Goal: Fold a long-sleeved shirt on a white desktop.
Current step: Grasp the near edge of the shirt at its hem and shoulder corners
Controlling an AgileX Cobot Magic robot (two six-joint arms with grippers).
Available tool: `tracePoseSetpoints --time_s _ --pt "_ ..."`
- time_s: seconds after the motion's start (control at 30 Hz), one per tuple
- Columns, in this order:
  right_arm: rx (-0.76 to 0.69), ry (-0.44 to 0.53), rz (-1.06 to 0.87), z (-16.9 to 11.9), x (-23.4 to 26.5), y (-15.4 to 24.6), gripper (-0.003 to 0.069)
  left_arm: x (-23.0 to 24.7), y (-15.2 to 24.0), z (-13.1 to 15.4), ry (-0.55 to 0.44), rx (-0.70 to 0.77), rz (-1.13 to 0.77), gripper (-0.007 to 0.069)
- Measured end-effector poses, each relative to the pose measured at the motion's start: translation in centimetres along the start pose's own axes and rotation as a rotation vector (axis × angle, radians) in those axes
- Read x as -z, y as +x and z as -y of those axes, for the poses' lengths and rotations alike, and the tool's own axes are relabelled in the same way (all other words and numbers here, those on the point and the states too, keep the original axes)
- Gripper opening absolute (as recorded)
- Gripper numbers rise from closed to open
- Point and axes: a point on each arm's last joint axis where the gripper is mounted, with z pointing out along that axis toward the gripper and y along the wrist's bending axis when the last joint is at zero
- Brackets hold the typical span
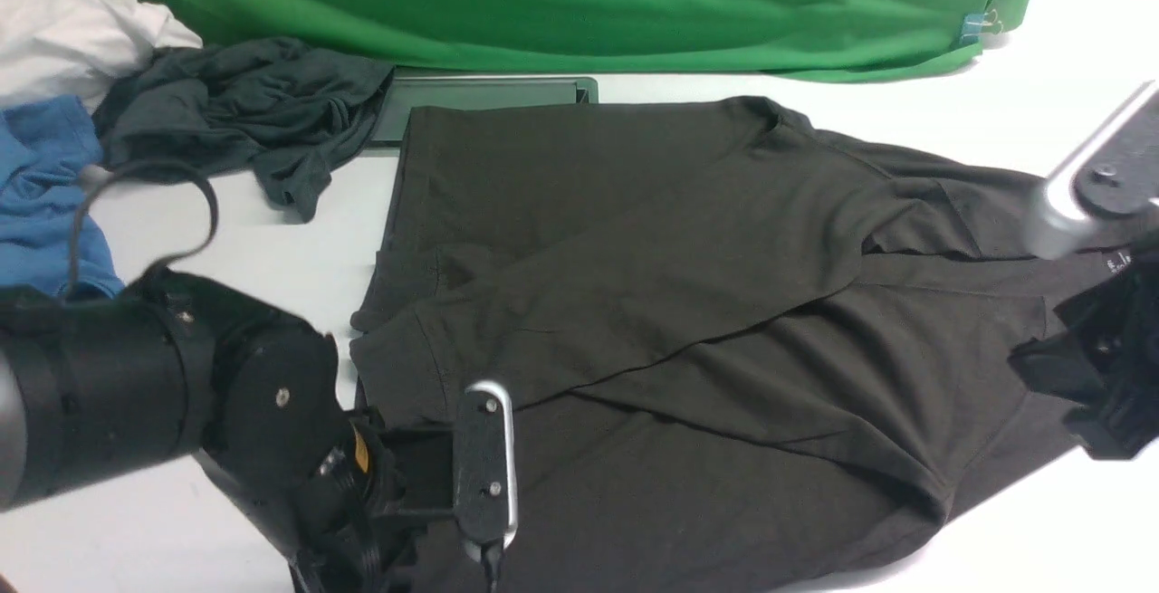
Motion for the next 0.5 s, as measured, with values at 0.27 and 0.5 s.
tracePoseSetpoints --time_s 0.27,0.5 --pt "-0.002 0.022 0.064 -0.3 1.4 0.8 0.0325 -1.4 0.9 0.4 0.003 -0.123 -0.056 0.0500" --pt "-0.003 0.022 0.065 -0.3 1.4 0.8 0.0325 -2.3 1.9 1.0 -0.053 -0.242 -0.074 0.0471"
